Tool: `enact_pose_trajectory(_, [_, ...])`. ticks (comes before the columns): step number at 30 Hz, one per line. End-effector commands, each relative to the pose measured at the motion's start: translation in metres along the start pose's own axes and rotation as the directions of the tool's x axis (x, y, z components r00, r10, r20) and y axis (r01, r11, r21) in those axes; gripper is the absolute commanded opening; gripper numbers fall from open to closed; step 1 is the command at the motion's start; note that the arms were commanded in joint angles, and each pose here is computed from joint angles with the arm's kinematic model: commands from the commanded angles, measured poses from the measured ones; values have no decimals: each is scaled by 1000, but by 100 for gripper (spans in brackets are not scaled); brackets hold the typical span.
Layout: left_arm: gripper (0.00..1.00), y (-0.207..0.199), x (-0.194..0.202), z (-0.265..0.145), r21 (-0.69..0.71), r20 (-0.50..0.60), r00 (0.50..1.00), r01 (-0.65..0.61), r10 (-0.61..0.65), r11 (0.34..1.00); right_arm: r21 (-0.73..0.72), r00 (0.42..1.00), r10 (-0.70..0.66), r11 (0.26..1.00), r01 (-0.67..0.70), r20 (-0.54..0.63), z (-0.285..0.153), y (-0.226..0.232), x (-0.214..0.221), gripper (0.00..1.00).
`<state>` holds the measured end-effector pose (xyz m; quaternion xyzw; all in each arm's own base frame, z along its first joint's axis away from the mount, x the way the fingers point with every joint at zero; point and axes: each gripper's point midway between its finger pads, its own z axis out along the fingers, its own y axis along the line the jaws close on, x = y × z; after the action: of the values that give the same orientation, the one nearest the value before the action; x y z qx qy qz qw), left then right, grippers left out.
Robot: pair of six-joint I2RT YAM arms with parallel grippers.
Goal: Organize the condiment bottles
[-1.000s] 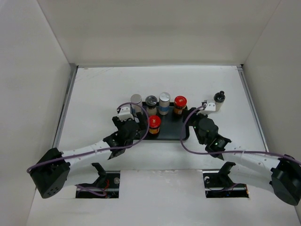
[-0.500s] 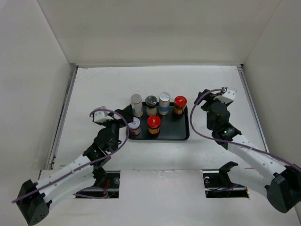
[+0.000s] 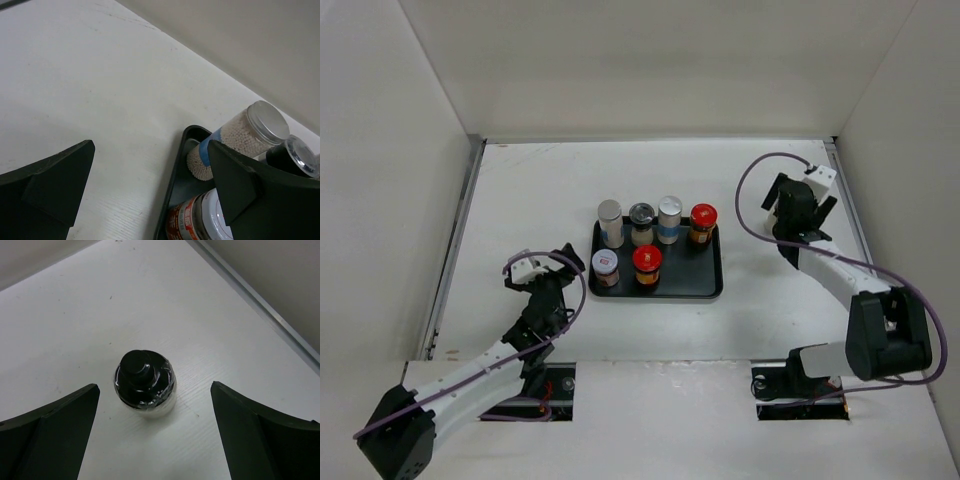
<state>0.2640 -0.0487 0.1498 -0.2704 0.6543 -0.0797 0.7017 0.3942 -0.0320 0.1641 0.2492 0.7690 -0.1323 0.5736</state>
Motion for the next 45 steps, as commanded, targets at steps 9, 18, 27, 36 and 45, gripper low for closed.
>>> enact_pose_trajectory(9, [100,-14,-3,1,82,14,995,98,-99,992,-76,998,-10,997,5,-61,48,32,-9,100])
enact_pose_trajectory(18, [100,-15,4,3,73,-5,995,99,-99,992,-14,992,-39,999,37,-118,60,19,23,80])
enact_pose_trajectory(27, [100,-14,2,4,72,5,994,108,-109,992,-14,1000,16,1000,-16,6,17,18,-12,51])
enact_pose_trajectory(36, [100,-15,3,5,71,-1,995,102,-103,992,-287,1000,14,958,-13,3,-115,51,7,52])
enact_pose_trajectory(45, [100,-13,1,5,63,6,995,97,-98,993,-560,998,20,827,-46,-53,-211,128,41,54])
